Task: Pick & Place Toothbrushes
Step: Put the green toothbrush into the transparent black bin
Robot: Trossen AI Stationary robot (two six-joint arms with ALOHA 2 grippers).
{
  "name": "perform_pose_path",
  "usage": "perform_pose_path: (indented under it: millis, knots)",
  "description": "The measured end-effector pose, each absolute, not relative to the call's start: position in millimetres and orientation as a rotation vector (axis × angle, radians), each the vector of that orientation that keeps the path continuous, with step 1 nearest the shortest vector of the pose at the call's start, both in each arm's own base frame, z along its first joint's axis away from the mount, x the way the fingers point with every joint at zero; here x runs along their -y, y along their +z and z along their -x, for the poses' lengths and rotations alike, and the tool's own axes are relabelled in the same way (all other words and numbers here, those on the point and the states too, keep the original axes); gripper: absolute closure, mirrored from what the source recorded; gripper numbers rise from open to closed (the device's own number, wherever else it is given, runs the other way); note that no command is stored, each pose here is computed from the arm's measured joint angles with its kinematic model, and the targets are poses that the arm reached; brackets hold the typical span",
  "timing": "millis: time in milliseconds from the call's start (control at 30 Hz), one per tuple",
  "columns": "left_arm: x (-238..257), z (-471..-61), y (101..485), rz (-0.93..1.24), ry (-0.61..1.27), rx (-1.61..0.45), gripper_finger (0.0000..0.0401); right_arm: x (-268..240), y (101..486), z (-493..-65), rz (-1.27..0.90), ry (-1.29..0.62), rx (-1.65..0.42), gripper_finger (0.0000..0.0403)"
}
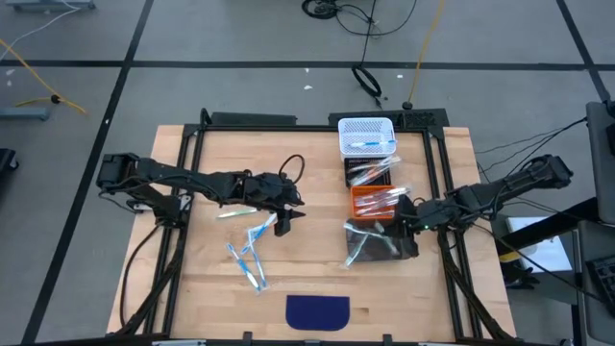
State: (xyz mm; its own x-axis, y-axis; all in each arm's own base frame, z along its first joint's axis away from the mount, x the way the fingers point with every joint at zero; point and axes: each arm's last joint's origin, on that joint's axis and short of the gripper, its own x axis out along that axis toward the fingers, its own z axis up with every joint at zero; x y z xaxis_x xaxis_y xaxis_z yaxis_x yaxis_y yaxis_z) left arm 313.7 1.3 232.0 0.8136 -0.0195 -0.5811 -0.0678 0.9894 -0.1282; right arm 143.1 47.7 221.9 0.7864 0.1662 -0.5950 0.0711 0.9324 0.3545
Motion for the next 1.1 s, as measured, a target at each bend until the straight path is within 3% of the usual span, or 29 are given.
perform_pose_path:
  millis: [500, 1100]
  knots:
    - [-1.1, -312.3, 230.2, 0.175, 0.037, -0.643, 0.0233, -52.4, 225.4, -144.2, -0.414, 0.106, -0.643, 0.0250]
    - [-2.8, -292.9, 210.8, 0.258, 0.177, -0.915, 0.0233, -55.0, 239.0, -151.6, -0.360, 0.176, -0.480, 0.0237]
